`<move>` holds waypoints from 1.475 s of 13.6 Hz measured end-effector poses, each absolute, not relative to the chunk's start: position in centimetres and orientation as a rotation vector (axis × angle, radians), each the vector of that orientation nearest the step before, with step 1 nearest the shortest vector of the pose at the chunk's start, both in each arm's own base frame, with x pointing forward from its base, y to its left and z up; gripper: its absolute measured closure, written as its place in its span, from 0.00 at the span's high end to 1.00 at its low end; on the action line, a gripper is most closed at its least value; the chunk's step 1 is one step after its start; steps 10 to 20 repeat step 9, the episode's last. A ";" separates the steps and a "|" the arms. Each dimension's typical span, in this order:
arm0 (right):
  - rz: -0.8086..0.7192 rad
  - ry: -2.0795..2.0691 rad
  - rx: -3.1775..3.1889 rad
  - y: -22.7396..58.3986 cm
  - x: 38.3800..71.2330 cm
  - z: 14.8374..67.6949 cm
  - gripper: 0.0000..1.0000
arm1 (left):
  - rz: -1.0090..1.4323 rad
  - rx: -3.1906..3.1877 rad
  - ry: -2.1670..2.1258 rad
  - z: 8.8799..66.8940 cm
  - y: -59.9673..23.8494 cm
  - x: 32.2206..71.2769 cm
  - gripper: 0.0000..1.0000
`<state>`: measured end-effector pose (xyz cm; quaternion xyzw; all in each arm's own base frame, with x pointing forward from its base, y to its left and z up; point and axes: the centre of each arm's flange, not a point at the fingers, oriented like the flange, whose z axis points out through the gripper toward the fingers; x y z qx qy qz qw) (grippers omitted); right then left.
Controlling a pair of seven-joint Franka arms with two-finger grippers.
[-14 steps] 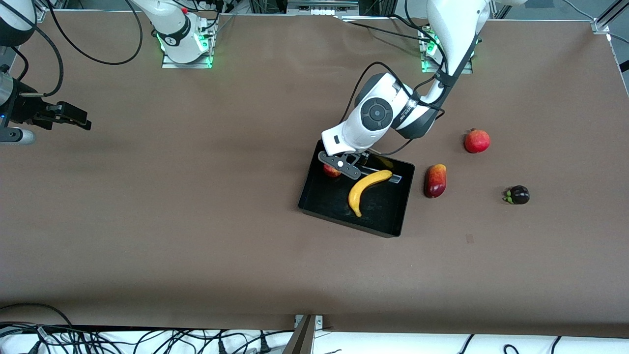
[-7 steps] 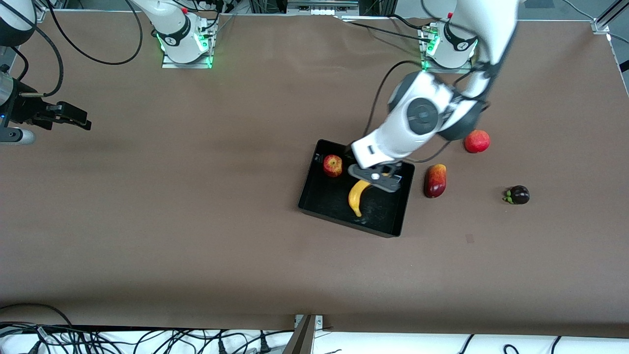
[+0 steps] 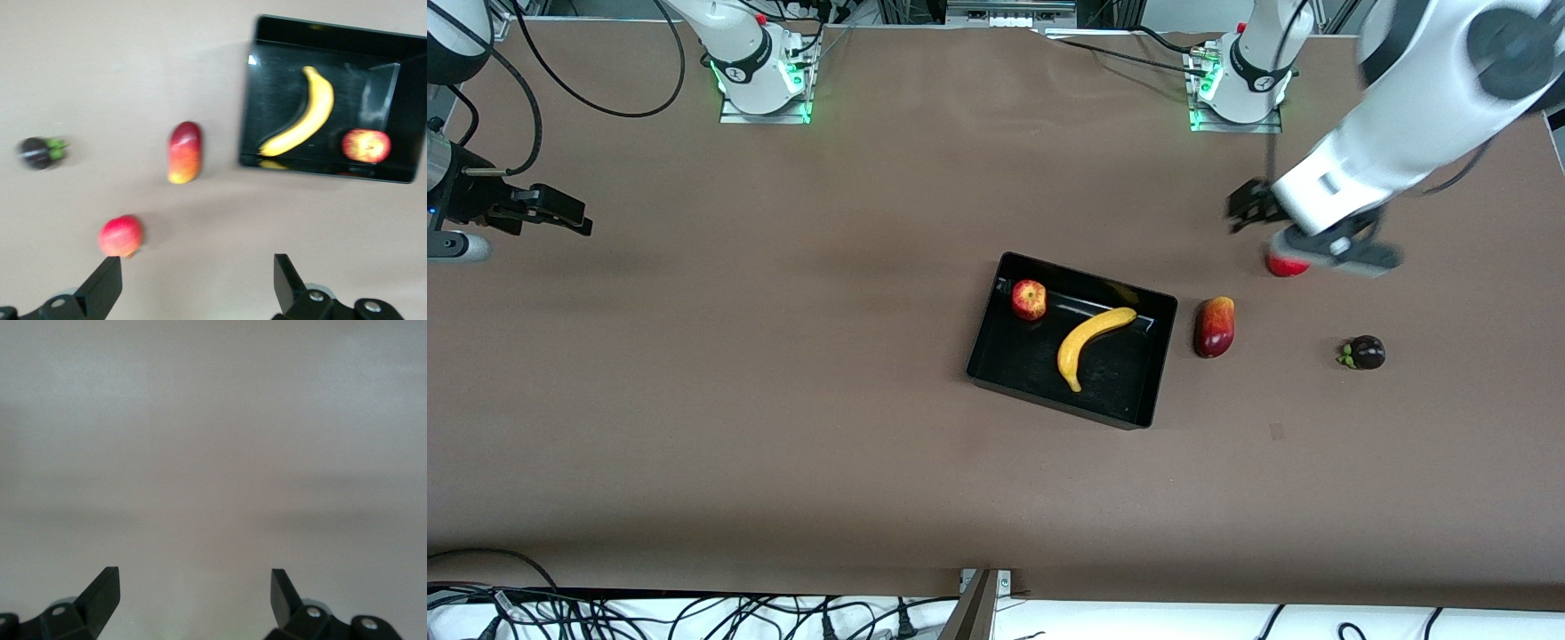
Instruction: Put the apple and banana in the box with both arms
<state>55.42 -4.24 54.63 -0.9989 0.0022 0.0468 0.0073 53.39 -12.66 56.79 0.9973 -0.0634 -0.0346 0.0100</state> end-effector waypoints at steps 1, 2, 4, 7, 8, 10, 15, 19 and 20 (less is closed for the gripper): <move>0.146 0.007 -3.124 -4.2 55.4 54.6 1.00 | -0.083 3.127 -0.149 58.2 -10.8 52.9 1.00; 0.146 0.007 -3.124 -4.2 55.4 54.6 1.00 | -0.072 3.133 -0.093 59.0 -8.8 52.6 1.00; 0.146 0.007 -3.124 -4.3 55.4 54.6 1.00 | -0.077 3.135 0.005 59.5 -5.4 52.4 1.00; 0.146 0.007 -3.124 -4.3 55.4 54.6 1.00 | -0.089 3.134 0.068 59.1 -3.3 52.5 1.00; 0.146 0.007 -3.124 -4.3 55.4 54.6 1.00 | -0.091 3.134 0.070 59.1 -3.3 52.5 1.00; 0.146 0.007 -3.124 -4.3 55.4 54.6 1.00 | -0.091 3.134 0.072 59.1 -3.3 52.5 1.00; 0.146 0.007 -3.124 -4.3 55.4 54.6 1.00 | -0.091 3.134 0.072 59.1 -3.3 52.5 1.00; 0.146 0.007 -3.124 -4.3 55.4 54.6 1.00 | -0.091 3.134 0.072 59.1 -3.3 52.5 1.00; 0.146 0.007 -3.124 -4.3 55.4 54.6 1.00 | -0.091 3.134 0.072 59.1 -3.3 52.5 1.00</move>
